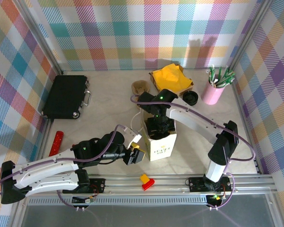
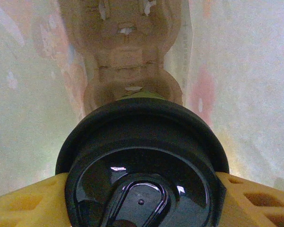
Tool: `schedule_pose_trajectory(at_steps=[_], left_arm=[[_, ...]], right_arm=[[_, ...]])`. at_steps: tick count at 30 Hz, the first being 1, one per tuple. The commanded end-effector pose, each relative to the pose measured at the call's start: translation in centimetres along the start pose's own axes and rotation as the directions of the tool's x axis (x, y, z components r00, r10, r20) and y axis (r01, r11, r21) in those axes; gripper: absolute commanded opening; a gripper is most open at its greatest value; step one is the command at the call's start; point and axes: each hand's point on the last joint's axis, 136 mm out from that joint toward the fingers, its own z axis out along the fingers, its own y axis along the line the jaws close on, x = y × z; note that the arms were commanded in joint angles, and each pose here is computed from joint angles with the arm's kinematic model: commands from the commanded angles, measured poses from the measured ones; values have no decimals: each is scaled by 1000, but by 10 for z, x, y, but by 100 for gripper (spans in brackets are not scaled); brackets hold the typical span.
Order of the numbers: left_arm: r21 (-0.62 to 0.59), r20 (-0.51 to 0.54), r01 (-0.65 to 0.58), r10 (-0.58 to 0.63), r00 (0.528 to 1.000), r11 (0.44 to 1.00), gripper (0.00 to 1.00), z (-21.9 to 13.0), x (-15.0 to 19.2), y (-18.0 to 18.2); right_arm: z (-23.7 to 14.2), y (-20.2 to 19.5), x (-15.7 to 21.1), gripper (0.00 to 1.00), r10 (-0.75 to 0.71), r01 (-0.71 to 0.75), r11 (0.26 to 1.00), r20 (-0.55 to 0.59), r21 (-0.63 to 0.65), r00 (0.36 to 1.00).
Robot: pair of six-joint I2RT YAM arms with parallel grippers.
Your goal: Pack the takeout coffee
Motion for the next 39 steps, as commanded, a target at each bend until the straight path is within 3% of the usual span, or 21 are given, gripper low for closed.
schedule_pose_trajectory(at_steps=[1, 39], left_arm=[[43, 56, -23, 20, 998, 999, 51, -8, -19, -15], [53, 48, -36, 34, 998, 998, 52, -1, -24, -19]], right_arm=[[-9, 0, -3, 57, 13, -13, 1000, 17, -12, 1000], [9, 1, -2, 57, 12, -11, 1000, 25, -21, 1000]])
